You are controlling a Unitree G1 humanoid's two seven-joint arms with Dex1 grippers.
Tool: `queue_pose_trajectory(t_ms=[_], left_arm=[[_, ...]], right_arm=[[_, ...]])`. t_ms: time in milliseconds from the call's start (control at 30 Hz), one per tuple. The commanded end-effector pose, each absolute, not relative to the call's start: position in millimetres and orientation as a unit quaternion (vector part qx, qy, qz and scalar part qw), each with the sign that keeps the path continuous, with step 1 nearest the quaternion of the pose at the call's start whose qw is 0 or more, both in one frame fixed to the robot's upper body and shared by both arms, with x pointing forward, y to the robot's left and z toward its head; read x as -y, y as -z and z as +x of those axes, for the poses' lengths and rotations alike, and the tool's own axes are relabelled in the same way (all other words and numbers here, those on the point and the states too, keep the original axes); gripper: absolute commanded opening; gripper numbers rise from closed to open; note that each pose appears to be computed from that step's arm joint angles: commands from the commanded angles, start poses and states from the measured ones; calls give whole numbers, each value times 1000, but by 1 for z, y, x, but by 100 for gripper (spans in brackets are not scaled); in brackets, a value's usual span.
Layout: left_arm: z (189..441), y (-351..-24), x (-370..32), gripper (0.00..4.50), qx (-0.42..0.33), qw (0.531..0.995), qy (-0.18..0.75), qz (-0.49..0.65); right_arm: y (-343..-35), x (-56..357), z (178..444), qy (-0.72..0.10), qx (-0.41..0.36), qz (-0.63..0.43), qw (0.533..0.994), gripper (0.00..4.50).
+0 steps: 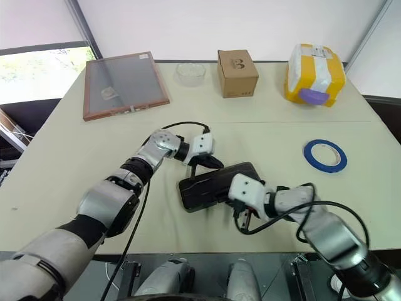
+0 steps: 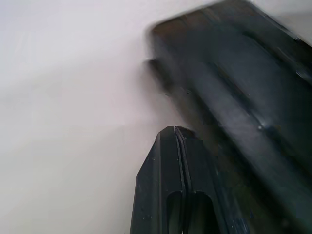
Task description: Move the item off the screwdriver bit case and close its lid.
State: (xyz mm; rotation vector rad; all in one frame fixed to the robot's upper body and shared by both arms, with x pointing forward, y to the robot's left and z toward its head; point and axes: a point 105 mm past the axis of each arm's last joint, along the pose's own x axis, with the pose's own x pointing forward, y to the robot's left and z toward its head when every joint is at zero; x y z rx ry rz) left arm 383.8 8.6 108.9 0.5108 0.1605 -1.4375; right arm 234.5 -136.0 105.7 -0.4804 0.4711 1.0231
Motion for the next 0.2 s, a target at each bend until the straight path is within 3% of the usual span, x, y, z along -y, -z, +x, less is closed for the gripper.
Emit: queue_pose_trajectory(t_ms=[33, 200], left_arm=[[402, -148, -31, 0, -29, 766, 618, 175], [407, -165, -83, 0, -15, 805, 585, 97]], right_arm=[[-139, 136, 218, -489, -185, -158, 837, 6], [-177, 163, 223, -430, -128, -88, 890, 6]])
